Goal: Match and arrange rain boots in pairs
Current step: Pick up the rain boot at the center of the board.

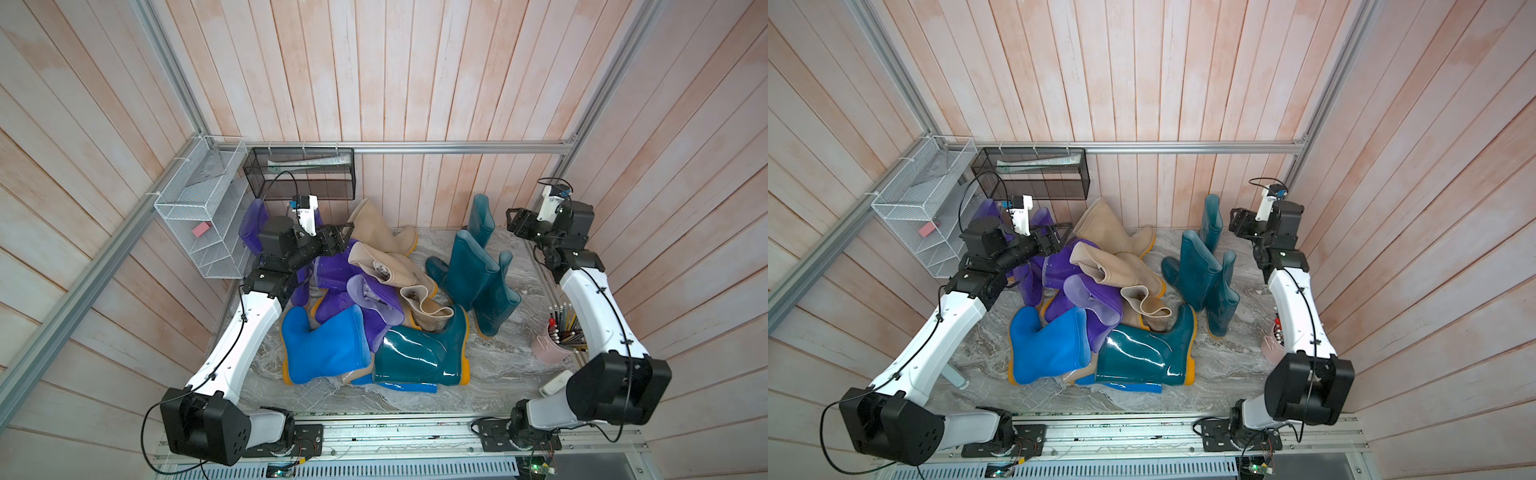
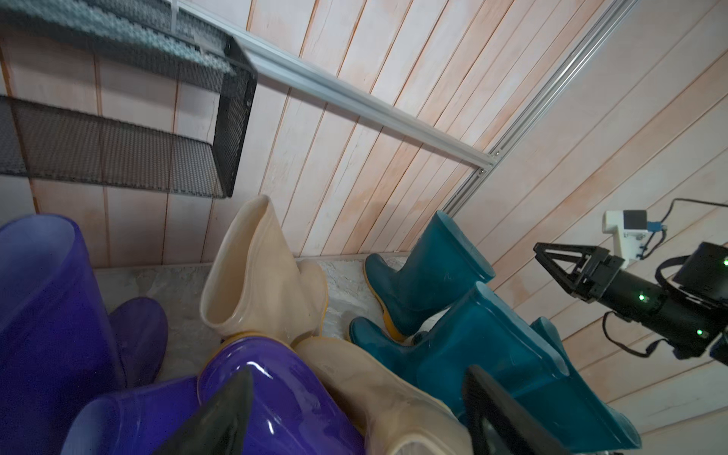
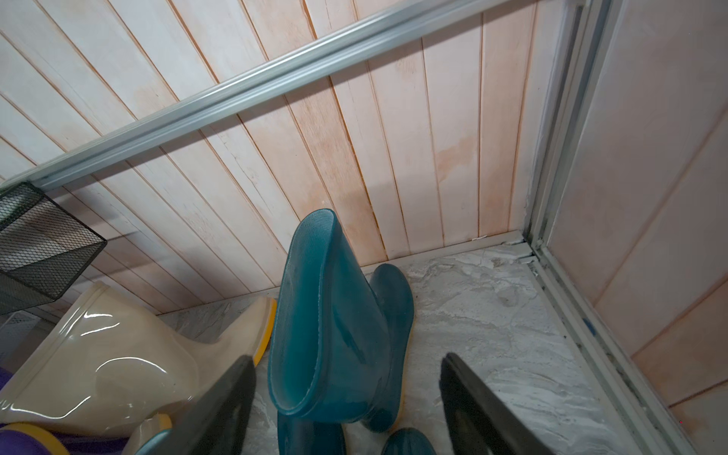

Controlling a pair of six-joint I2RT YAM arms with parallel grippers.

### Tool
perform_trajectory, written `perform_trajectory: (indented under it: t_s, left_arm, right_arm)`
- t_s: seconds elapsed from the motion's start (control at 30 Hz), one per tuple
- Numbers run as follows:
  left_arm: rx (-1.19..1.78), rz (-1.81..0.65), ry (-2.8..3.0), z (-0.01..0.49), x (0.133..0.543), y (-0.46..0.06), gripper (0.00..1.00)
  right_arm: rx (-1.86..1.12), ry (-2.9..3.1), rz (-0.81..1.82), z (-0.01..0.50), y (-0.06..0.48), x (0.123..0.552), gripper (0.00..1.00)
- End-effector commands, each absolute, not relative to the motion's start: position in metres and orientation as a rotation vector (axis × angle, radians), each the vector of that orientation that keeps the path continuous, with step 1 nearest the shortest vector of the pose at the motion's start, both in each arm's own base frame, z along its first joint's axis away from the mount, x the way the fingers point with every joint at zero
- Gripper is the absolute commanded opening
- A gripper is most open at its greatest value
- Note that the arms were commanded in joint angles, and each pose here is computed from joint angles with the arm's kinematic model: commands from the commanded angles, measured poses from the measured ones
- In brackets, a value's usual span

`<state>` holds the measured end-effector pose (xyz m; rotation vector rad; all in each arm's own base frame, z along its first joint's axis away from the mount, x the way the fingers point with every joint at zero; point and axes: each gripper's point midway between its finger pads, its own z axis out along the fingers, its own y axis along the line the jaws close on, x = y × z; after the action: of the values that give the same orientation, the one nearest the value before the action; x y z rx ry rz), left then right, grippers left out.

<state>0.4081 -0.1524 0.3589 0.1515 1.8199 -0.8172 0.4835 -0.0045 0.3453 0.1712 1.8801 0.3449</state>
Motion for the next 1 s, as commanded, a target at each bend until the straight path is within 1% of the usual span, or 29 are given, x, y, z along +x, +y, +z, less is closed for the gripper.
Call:
perform_trajectory:
  t_s: [0.0, 0.3, 0.47, 0.7, 0.73, 0.8, 0.87, 0.9, 0.97]
  left_arm:
    - [0.196, -0.844, 1.778, 0.365, 0.404, -0.155, 0.86]
    - [0.203, -0.881, 1.798, 0.351, 0.404, -0.159, 0.86]
    - [0.199, -0.883, 1.788, 0.354, 0.402, -0.157, 0.86]
    - [0.173, -0.885, 1.779, 0.350, 0.401, -0.150, 0.86]
    - [0.169, -0.897, 1.779, 0.351, 0.401, -0.150, 0.86]
    - [0.165, -0.920, 1.774, 0.352, 0.401, -0.148, 0.86]
    - [0.157, -0.932, 1.766, 0.353, 0.401, -0.146, 0.86]
    - [0.152, -0.933, 1.763, 0.353, 0.402, -0.144, 0.86]
    - [0.141, -0.934, 1.765, 0.353, 0.403, -0.141, 0.86]
  right_arm:
    - [0.094, 1.914, 0.356, 0.342, 0.002, 0.495, 0.80]
    - [0.012, 1.991, 0.405, 0.320, 0.033, 0.535, 0.82]
    - [-0.025, 2.043, 0.362, 0.310, 0.049, 0.554, 0.82]
    - [0.027, 2.111, 0.260, 0.280, 0.045, 0.569, 0.82]
    - [0.023, 2.117, 0.257, 0.277, 0.045, 0.571, 0.81]
    - [0.018, 2.140, 0.244, 0.269, 0.044, 0.575, 0.74]
    - [0.008, 2.166, 0.226, 0.261, 0.043, 0.579, 0.62]
    - [-0.003, 2.175, 0.226, 0.258, 0.044, 0.581, 0.53]
    - [-0.012, 2.185, 0.221, 0.255, 0.044, 0.586, 0.31]
